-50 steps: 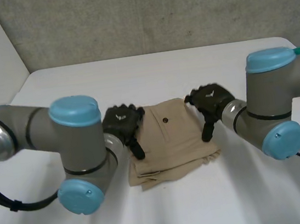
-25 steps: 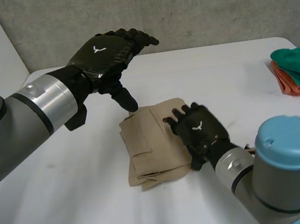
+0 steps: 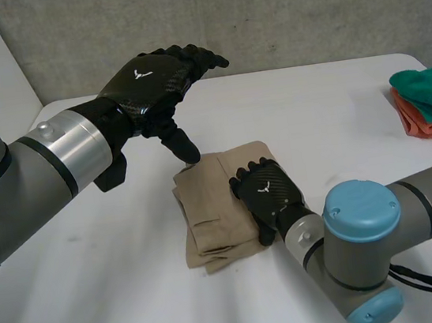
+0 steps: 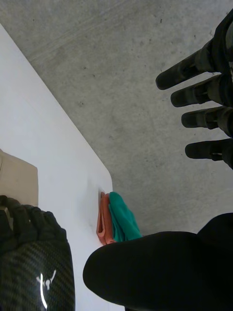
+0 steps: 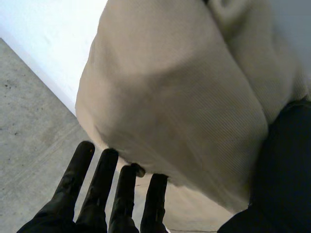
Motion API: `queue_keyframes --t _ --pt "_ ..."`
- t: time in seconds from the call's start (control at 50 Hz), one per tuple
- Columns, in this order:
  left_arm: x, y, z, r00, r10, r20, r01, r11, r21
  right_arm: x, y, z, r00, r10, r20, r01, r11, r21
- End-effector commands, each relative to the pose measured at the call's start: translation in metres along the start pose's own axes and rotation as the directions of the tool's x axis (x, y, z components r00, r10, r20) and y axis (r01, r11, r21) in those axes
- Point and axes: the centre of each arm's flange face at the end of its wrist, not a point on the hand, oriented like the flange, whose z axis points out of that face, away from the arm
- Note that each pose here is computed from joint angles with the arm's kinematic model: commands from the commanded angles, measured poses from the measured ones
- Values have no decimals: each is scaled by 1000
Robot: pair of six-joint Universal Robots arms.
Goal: Fold the laundry.
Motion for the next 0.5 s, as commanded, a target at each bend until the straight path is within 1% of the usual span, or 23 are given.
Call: queue_keyframes --t 0.02,0.34,0.5 --pt "0 0 0 1000 -2 0 2 1000 -1 4 -6 14 1000 -1 -10 1 999 36" --pt "-2 1 0 1000 -4 4 4 1000 -1 10 -12 46 999 2 -37 1 996 93" --pt "-3 1 0 1000 -5 7 5 1000 -2 20 -17 45 999 12 -40 -8 996 88"
